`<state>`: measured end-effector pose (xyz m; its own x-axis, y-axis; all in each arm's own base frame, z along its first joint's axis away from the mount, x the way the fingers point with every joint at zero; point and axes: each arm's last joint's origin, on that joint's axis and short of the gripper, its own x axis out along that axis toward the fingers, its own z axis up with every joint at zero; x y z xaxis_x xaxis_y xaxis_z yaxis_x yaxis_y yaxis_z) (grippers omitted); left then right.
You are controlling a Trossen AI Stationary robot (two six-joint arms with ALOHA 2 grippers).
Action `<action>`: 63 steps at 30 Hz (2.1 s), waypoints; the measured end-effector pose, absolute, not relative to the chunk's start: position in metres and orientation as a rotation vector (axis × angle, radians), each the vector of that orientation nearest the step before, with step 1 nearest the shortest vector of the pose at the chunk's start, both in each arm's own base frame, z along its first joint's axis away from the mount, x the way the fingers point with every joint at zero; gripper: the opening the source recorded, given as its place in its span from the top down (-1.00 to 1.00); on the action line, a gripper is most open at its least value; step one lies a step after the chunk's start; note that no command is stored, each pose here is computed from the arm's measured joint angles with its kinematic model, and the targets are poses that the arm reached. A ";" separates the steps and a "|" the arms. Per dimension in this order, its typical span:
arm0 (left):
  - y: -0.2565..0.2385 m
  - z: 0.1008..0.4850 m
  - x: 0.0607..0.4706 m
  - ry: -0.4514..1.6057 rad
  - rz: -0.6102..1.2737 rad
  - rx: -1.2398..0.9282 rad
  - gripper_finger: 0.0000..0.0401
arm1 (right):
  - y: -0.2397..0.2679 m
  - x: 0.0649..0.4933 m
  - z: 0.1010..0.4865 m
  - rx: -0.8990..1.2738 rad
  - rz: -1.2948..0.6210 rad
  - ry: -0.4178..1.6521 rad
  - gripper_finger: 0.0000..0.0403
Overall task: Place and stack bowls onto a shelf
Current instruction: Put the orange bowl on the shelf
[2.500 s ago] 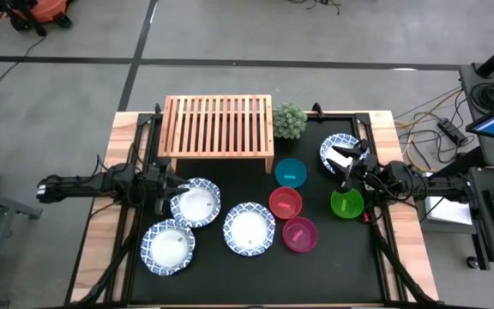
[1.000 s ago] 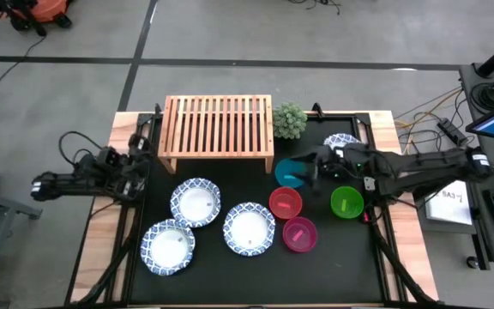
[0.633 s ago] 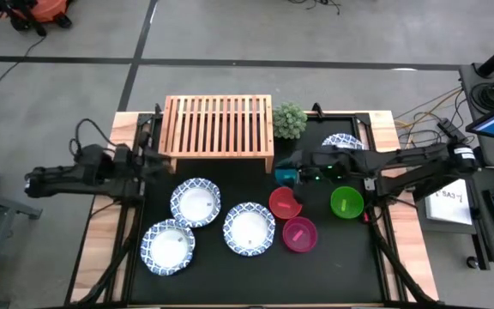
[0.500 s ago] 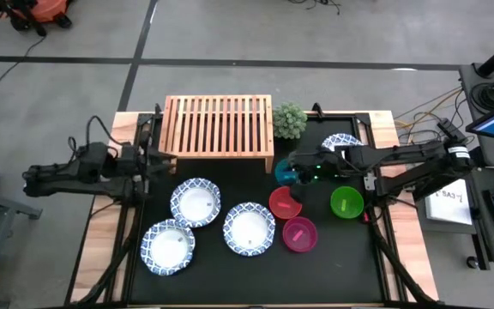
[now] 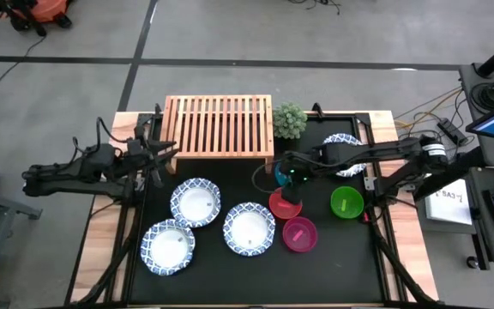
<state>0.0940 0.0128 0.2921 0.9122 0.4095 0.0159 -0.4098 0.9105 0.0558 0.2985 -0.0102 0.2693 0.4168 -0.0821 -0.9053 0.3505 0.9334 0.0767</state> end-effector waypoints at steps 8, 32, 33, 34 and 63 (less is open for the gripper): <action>0.013 0.289 0.094 0.018 0.424 0.059 0.54 | -0.029 0.309 0.264 0.182 -0.273 1.210 -0.10; 0.013 0.286 0.094 0.043 0.423 0.073 0.54 | -0.030 0.293 0.227 0.203 -0.151 1.030 -0.10; 0.013 0.286 0.095 0.044 0.423 0.075 0.54 | -0.025 0.295 0.228 0.197 -0.132 1.007 -0.10; 0.013 0.285 0.095 0.045 0.423 0.078 0.54 | -0.021 0.299 0.228 0.189 -0.117 0.983 -0.10; 0.013 0.283 0.094 0.073 0.421 0.109 0.54 | -0.003 0.345 0.183 -0.272 0.153 1.217 -0.10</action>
<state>0.0940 0.0129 0.2833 0.9101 0.4116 -0.0481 -0.4037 0.9069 0.1206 0.3446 -0.0031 0.1829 0.3412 -0.0293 -0.9395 -0.2608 0.9573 -0.1246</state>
